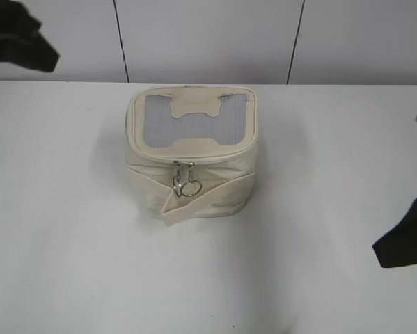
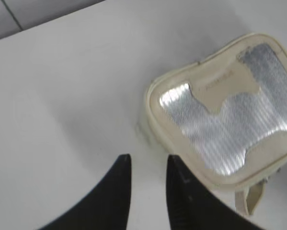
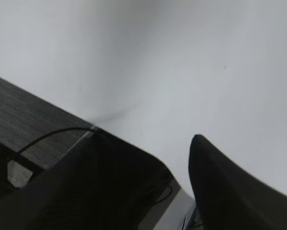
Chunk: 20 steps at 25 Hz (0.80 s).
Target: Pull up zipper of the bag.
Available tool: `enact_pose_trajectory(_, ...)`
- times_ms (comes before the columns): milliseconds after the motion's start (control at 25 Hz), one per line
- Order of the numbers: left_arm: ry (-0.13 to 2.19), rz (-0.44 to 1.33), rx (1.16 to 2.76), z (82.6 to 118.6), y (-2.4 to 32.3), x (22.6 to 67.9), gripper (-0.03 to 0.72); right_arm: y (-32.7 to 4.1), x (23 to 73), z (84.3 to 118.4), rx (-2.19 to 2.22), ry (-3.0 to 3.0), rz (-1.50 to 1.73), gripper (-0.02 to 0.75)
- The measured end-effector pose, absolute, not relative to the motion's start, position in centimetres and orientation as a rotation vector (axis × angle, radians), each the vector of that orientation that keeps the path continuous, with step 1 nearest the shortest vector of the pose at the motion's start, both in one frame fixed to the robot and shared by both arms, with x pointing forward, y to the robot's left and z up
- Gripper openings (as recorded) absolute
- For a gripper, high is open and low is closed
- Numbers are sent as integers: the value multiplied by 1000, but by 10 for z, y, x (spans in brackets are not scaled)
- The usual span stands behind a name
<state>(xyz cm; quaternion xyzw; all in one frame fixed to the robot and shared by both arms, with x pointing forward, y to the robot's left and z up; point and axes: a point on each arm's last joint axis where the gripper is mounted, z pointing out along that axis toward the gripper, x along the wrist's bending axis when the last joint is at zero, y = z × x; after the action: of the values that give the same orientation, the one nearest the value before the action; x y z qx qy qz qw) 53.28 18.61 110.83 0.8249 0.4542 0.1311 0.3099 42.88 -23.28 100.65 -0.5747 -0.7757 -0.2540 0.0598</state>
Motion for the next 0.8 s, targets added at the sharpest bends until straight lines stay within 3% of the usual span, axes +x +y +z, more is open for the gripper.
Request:
enact_pose_trajectory(200, 1304, 394, 2087, 1105, 228, 445, 192, -238, 397, 1023, -1716, -2410, -810, 487)
enact_pose_trajectory(520, 1309, 626, 1845, 1103, 279, 283, 192, -251, 331, 1040, -1767, -2495, -1001, 487)
enact_pose_trajectory(800, 1273, 839, 1775, 1075, 308, 211, 192, -272, 281, 1051, -1933, -2663, -1248, 486)
